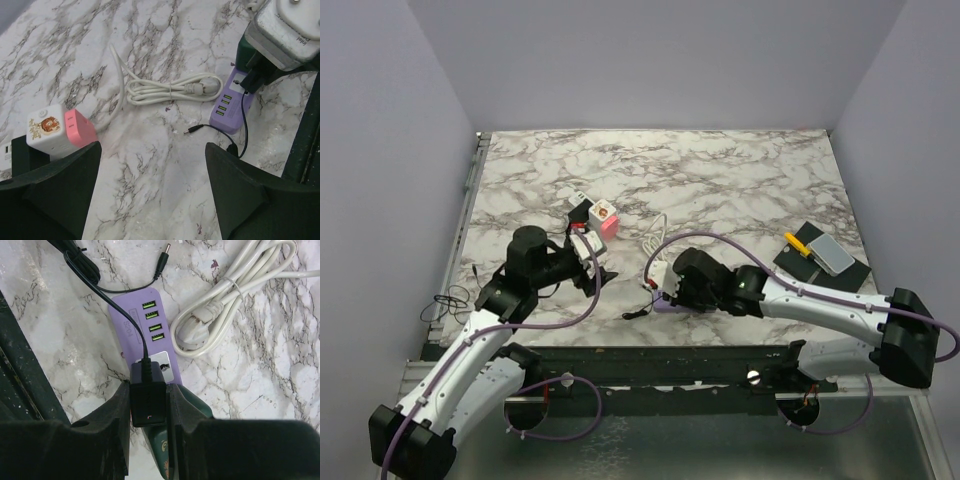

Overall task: Insert the plug
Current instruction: Insert the plug into the socket.

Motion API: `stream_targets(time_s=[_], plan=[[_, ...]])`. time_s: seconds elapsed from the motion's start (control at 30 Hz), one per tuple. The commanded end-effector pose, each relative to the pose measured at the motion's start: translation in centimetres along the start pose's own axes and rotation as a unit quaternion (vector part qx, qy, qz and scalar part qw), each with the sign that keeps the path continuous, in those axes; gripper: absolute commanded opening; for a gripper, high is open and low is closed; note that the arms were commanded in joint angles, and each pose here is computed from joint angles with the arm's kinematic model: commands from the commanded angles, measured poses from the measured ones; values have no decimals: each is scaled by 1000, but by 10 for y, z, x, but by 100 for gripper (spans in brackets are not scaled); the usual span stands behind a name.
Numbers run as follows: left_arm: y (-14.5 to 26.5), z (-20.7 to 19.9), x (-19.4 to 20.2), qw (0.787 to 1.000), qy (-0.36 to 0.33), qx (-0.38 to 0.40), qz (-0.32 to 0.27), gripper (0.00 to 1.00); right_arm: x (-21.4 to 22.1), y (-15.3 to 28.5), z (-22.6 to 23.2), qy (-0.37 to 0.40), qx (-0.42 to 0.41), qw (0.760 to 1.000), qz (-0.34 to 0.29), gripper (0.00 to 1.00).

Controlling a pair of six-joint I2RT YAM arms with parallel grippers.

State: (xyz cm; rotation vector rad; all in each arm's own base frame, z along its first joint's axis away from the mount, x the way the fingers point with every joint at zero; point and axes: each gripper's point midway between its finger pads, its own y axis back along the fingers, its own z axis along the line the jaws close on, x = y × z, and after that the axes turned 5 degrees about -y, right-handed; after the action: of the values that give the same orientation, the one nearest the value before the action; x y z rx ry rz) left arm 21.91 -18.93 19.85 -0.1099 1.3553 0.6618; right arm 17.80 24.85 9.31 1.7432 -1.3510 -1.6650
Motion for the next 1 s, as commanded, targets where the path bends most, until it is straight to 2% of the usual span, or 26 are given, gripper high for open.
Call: stream_targets(time_s=[0.0,0.2,0.57,0.97], plan=[[-12,-13,-4,998,-13,53,-26,82,25,-13,8,14,-8,999,33,1],[-23,-15,6,996,-29,84,-14,74,20,-14,13,16,-45,998,42,1],[-23,-28,19,991,-67,113,-19,71,25,-2,4,-19,-74,996,44,1],[-44,-47,22,983,-65,170,-8,71,42,-3,14,-43,-77,995,46,1]])
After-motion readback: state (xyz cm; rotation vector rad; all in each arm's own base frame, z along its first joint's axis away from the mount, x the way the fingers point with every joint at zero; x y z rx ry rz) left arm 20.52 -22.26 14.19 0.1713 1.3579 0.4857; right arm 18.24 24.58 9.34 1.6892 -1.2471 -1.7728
